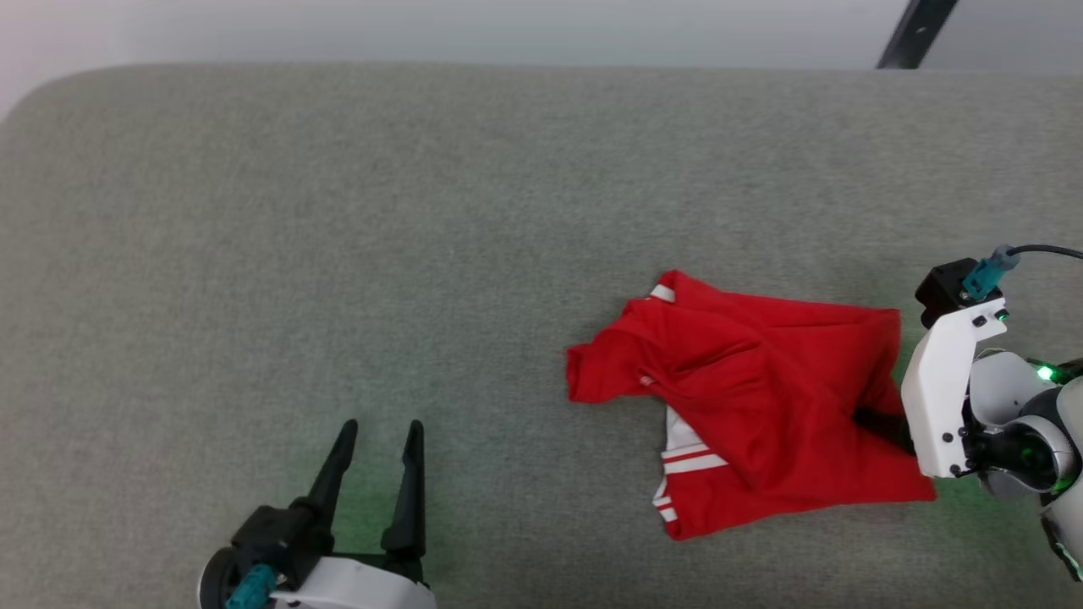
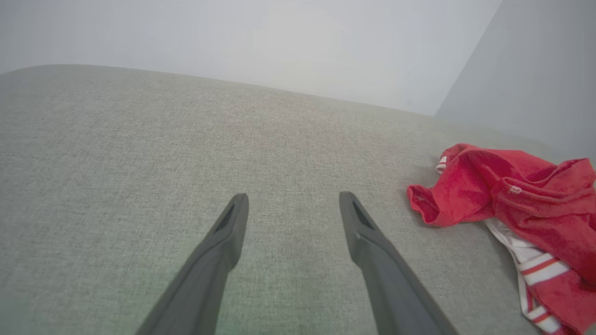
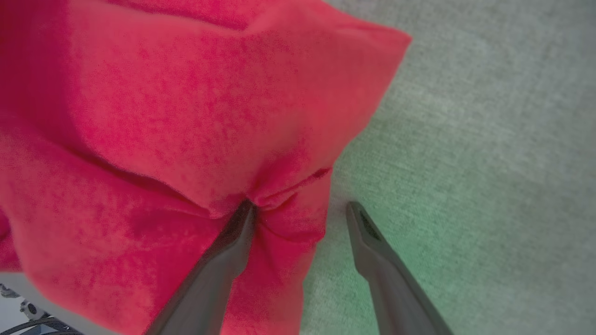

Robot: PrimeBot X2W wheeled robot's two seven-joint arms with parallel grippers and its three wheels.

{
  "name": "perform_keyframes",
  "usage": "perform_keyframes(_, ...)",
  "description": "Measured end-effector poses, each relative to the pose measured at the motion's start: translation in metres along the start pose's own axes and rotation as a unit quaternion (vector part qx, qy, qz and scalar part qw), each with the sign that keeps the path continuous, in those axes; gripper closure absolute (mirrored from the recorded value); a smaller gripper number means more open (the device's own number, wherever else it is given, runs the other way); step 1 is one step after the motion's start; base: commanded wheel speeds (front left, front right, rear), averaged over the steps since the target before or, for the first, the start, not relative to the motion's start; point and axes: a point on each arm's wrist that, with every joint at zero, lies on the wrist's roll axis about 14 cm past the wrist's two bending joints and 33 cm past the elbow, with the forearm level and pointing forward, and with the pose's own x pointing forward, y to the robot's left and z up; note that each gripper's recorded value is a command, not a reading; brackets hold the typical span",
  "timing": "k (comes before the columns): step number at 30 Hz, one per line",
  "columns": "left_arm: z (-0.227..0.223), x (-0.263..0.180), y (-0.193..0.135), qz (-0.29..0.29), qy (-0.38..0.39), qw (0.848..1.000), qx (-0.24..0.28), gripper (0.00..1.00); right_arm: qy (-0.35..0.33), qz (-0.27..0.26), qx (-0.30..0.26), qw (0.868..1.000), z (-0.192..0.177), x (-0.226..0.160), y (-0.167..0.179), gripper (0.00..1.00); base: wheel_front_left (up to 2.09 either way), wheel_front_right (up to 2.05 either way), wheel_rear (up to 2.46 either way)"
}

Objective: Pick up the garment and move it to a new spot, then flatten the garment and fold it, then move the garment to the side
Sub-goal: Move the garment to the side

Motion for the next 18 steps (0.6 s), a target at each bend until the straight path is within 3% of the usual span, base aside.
perform_keyframes(6,-0.013,0.001,0.010,0.016,0.019,1.000,-0.001,0.00,0.013,0.013,0.000,1.000,-0.001,0.026,0.003,0.00,0.00,0.00,0.00)
perform_keyframes(7,-0.014,0.002,0.012,0.019,0.021,1.000,0.000,0.00,0.012,0.015,0.000,1.000,-0.001,0.029,0.003,0.12,0.00,0.00,0.00)
perform_keyframes(9,-0.016,0.002,0.015,0.022,0.023,0.999,-0.001,0.00,0.002,0.018,0.003,1.000,0.002,0.032,0.004,0.84,0.00,0.00,0.00)
perform_keyframes(10,-0.017,0.002,0.015,0.023,0.024,0.999,0.000,0.00,-0.005,0.019,0.004,1.000,0.003,0.032,0.004,1.00,0.00,0.00,0.00)
perform_keyframes(18,-0.012,0.005,0.008,0.007,0.016,1.000,-0.001,0.00,-0.073,0.032,0.036,0.996,0.011,0.022,0.010,1.00,0.00,0.00,0.00)
